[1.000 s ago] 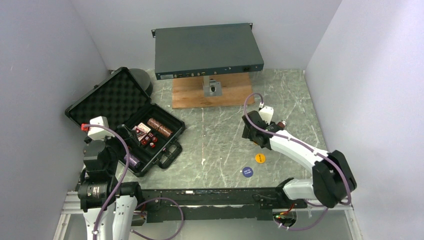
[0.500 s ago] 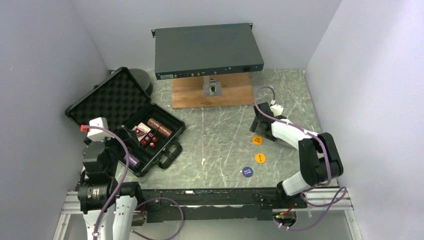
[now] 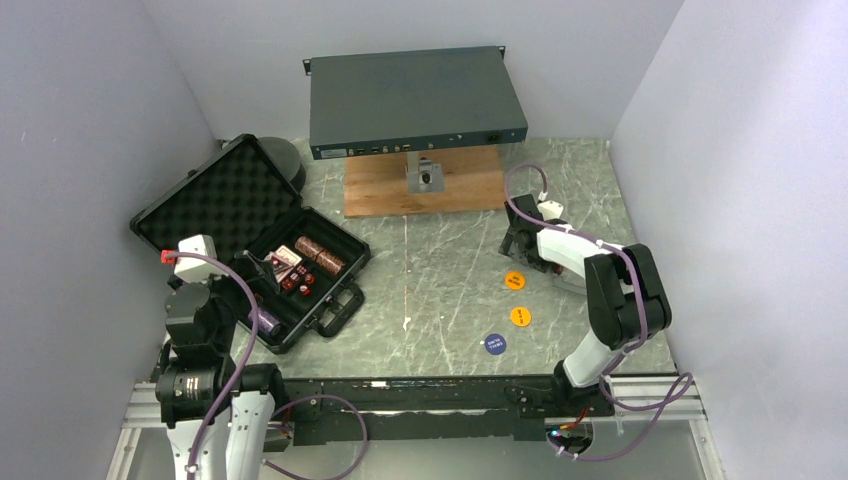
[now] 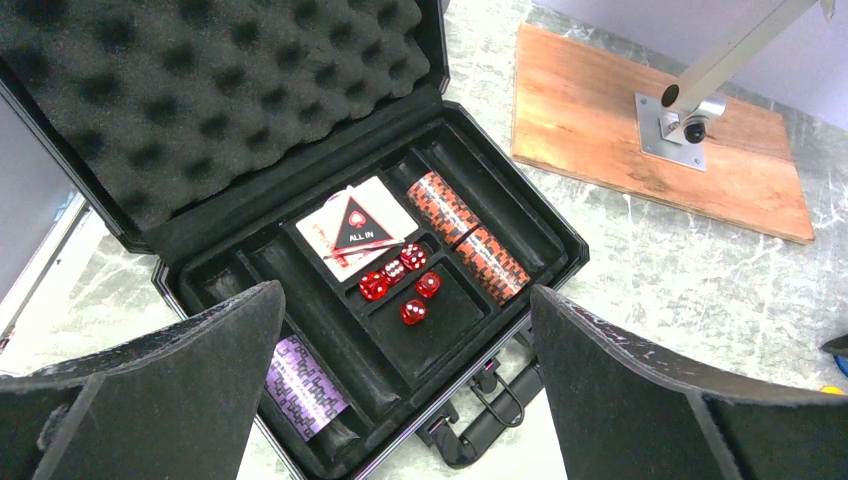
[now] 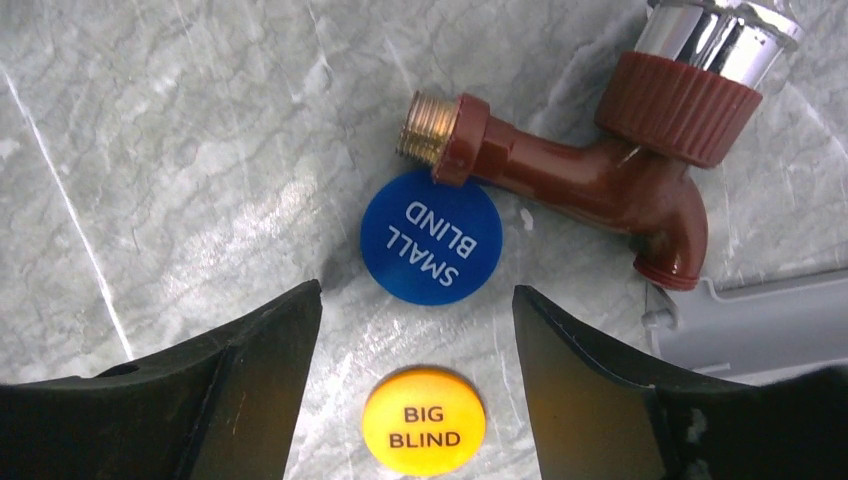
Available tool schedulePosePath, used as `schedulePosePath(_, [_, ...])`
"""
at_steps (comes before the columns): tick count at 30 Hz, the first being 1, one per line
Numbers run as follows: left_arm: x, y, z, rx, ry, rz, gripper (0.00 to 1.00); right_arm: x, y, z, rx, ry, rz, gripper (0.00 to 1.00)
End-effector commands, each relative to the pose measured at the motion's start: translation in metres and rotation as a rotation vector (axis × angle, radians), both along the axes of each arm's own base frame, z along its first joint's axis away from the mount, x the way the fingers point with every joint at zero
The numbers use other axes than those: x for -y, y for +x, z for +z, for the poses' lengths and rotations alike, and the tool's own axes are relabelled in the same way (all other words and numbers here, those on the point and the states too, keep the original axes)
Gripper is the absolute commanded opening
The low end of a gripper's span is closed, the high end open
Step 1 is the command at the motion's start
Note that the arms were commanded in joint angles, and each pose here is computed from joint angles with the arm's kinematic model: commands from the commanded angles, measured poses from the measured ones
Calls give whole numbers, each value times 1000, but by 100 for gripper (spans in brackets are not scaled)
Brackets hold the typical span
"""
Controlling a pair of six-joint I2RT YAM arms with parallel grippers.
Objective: Pack up texas hold em set
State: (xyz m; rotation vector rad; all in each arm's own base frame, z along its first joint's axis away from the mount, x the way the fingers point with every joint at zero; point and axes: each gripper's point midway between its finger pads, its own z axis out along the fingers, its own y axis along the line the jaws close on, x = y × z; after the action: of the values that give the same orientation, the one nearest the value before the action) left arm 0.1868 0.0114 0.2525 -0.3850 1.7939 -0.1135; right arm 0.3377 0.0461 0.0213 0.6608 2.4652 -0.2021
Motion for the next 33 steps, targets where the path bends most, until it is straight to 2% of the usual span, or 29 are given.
schedulePosePath(1, [1, 3, 10, 40, 14, -13, 100, 6, 16, 7, 32, -36, -23, 71])
schedulePosePath(15, [1, 3, 10, 42, 15, -12, 100, 19, 17, -5, -2, -105, -61, 64])
schedulePosePath(21, [1, 3, 10, 43, 16, -12, 100, 20, 13, -10, -16, -100, -70, 60])
schedulePosePath(33, [0, 3, 10, 40, 16, -12, 100, 18, -5, -19, -20, -38, -89, 60])
